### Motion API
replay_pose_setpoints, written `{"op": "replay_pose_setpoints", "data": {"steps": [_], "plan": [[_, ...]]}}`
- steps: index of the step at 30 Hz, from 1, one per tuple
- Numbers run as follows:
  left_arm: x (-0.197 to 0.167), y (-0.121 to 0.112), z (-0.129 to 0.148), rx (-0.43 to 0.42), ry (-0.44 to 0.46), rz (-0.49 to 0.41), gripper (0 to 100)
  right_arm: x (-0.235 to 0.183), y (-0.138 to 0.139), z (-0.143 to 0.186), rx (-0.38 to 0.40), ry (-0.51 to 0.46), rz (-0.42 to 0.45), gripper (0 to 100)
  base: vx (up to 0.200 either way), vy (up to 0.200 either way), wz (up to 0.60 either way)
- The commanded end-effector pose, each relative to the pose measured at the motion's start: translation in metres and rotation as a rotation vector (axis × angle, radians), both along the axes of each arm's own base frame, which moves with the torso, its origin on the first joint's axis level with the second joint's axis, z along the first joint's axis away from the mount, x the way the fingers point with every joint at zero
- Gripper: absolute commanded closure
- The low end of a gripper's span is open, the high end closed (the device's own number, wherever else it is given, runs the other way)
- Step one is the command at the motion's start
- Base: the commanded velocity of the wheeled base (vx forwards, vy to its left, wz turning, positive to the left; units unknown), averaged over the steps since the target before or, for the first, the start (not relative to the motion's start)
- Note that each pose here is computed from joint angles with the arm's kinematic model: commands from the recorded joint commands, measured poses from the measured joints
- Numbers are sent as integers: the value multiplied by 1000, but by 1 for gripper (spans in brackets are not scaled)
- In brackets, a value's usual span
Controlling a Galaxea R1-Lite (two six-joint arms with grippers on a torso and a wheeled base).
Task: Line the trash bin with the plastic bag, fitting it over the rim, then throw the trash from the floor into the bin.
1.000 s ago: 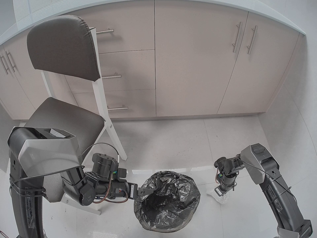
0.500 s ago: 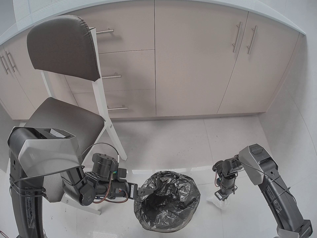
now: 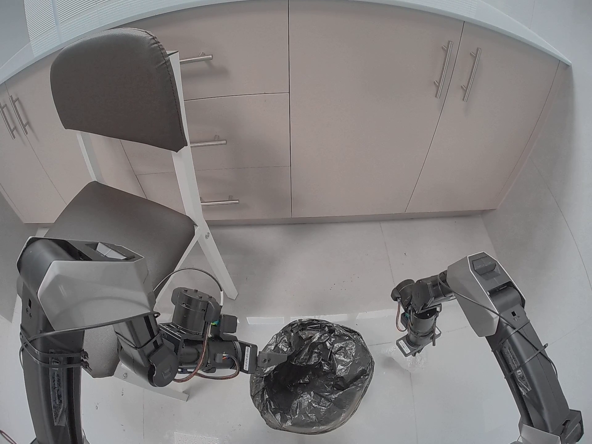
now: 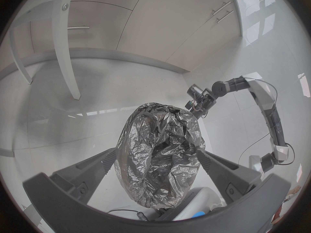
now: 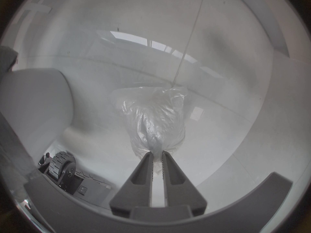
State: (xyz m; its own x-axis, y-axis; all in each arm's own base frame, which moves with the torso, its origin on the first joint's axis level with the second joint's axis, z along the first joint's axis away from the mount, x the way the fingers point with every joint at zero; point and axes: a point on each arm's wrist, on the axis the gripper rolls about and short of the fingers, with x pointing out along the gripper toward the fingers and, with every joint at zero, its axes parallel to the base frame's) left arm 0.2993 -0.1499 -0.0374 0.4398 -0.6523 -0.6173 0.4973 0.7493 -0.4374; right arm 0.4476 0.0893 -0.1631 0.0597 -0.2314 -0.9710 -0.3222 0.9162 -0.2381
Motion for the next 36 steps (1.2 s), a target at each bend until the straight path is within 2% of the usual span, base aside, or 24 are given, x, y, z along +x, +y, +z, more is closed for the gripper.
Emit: {"op": "replay_pose_setpoints", "data": {"steps": [1, 2, 5, 7, 11, 12, 13, 16, 20, 22, 25, 29, 36], "plan": [[-2, 1, -4, 3, 7, -1, 0, 11, 12, 52, 16, -89, 17, 100, 0, 0, 0], [-2, 1, -3, 4, 8, -1, 0, 10, 17, 74, 13, -97, 26, 100, 0, 0, 0], [-3, 2, -3, 4, 10, 1, 0, 9, 28, 109, -1, -132, 49, 100, 0, 0, 0], [-3, 2, -3, 4, 10, 1, 0, 8, 33, 122, -3, -154, 61, 100, 0, 0, 0], [-3, 3, -3, 3, 12, 2, 0, -3, 57, 175, -17, -219, 117, 100, 0, 0, 0], [-3, 3, -3, 3, 12, 2, 0, -3, 57, 175, -17, -219, 117, 100, 0, 0, 0], [-3, 3, -3, 4, 11, 1, 0, -11, 67, 198, -18, -243, 142, 100, 0, 0, 0], [-3, 3, -3, 5, 12, 2, 0, -27, 85, 230, -25, -273, 187, 100, 0, 0, 0], [-4, 4, -3, 0, 11, 5, 0, -43, 102, 256, -43, -307, 238, 100, 0, 0, 0], [-5, 5, -3, -10, -3, 7, 0, -58, 118, 280, -73, -361, 306, 100, 0, 0, 0], [-5, 5, -3, -17, -16, 8, 0, -74, 134, 299, -80, -407, 350, 100, 0, 0, 0], [-5, 6, -3, -20, -19, 10, 0, -97, 152, 313, -71, -403, 410, 100, 0, 0, 0], [-3, 10, -1, -30, -14, 33, 0, -129, 186, 314, -76, -388, 519, 100, 0, 0, 0]]}}
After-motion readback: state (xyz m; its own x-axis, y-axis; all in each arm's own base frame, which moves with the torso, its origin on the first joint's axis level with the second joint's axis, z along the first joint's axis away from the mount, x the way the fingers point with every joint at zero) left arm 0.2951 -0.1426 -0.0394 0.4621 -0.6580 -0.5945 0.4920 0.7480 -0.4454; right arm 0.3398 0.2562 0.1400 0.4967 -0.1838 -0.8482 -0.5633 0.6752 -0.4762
